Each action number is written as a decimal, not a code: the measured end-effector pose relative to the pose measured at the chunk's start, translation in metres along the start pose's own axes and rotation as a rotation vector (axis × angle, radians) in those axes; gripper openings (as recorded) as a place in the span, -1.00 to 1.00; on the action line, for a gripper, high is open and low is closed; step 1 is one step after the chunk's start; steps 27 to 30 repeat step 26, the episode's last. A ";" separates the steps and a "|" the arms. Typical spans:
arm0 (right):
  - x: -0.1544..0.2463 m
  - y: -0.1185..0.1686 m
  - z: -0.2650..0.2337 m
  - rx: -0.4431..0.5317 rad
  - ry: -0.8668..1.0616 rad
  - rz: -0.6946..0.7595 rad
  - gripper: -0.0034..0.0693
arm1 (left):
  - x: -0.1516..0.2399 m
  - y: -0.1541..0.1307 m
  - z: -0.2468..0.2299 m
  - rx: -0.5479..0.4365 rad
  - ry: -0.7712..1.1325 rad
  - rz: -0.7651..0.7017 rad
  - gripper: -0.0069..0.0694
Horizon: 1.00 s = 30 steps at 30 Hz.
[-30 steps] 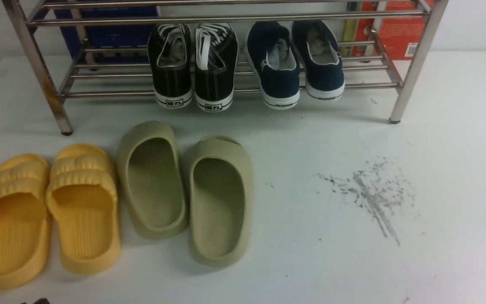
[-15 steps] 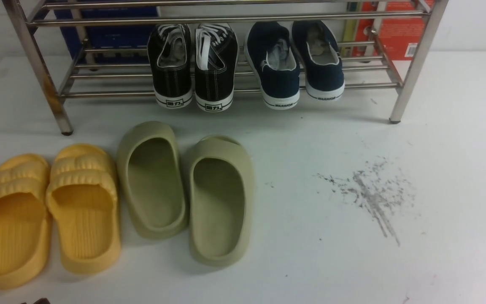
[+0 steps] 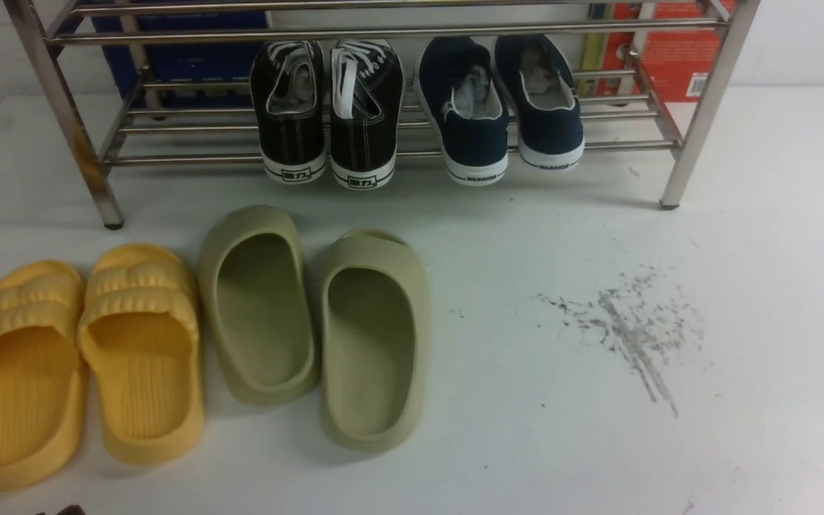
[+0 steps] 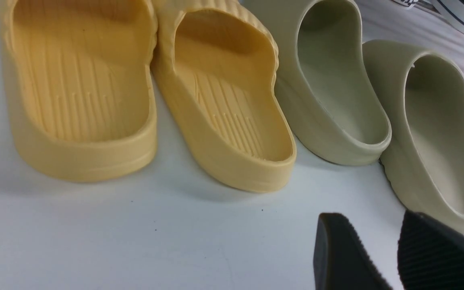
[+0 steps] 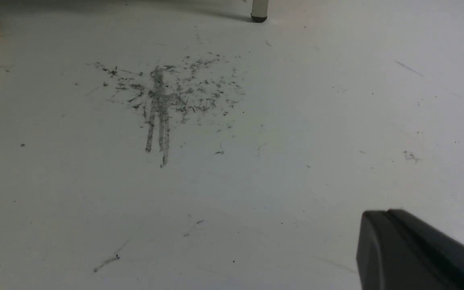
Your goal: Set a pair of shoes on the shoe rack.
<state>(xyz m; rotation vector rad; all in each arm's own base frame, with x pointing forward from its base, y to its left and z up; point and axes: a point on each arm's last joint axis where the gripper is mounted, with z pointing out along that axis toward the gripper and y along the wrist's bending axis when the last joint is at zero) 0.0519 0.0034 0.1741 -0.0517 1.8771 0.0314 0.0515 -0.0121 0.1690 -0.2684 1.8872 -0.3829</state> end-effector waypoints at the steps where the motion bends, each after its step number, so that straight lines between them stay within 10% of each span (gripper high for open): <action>1: 0.000 0.000 0.000 0.000 0.000 0.000 -0.84 | 0.000 0.000 0.000 0.000 0.000 0.000 -0.19; 30: 0.000 0.000 0.000 0.000 0.000 0.000 -0.77 | 0.000 0.000 0.000 0.000 0.000 0.000 -0.19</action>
